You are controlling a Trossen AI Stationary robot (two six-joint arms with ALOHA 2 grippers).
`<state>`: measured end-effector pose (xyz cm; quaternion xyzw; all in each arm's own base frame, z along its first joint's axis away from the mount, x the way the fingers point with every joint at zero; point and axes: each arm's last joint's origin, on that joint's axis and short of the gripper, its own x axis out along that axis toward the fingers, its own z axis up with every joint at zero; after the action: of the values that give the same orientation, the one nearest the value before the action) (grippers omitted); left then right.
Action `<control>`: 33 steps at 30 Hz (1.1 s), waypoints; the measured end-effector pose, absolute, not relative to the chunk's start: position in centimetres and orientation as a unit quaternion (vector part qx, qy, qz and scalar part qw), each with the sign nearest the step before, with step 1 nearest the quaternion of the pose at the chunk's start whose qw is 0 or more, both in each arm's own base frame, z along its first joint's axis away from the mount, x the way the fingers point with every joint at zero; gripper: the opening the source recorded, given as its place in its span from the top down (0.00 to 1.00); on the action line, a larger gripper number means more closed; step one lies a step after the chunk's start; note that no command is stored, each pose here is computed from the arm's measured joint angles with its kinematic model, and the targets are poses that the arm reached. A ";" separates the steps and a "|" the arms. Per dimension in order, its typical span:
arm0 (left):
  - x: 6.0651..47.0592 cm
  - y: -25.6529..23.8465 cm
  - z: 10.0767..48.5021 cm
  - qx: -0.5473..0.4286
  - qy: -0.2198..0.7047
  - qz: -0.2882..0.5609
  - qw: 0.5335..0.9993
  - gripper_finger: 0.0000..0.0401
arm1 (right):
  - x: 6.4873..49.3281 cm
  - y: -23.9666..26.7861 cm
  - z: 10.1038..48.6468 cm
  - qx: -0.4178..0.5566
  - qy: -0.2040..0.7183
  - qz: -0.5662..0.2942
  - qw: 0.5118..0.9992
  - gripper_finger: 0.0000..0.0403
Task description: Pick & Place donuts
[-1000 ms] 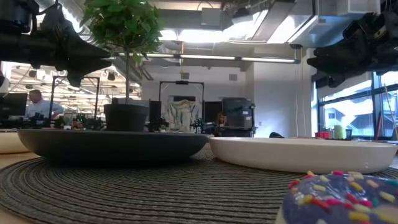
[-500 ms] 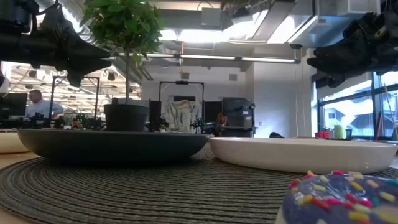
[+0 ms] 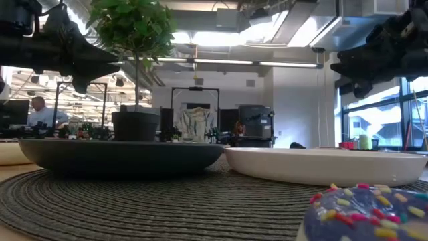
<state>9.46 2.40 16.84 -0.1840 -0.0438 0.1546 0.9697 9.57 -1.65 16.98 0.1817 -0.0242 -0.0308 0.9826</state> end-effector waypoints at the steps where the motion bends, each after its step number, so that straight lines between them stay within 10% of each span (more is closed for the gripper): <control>1: 9.5 2.4 16.8 -0.177 -0.043 0.157 0.971 0.68 | 9.6 -1.7 17.0 0.207 -0.025 -0.030 0.977 0.64; 33: 9.5 2.4 16.9 -0.147 -0.040 0.160 0.975 0.68 | 9.5 -2.5 19.8 0.219 -0.018 -0.177 0.959 0.31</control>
<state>9.45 2.42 16.87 -0.1470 -0.0395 0.1601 0.9753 9.52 -2.49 19.80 0.2188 -0.0177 -0.1772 0.9594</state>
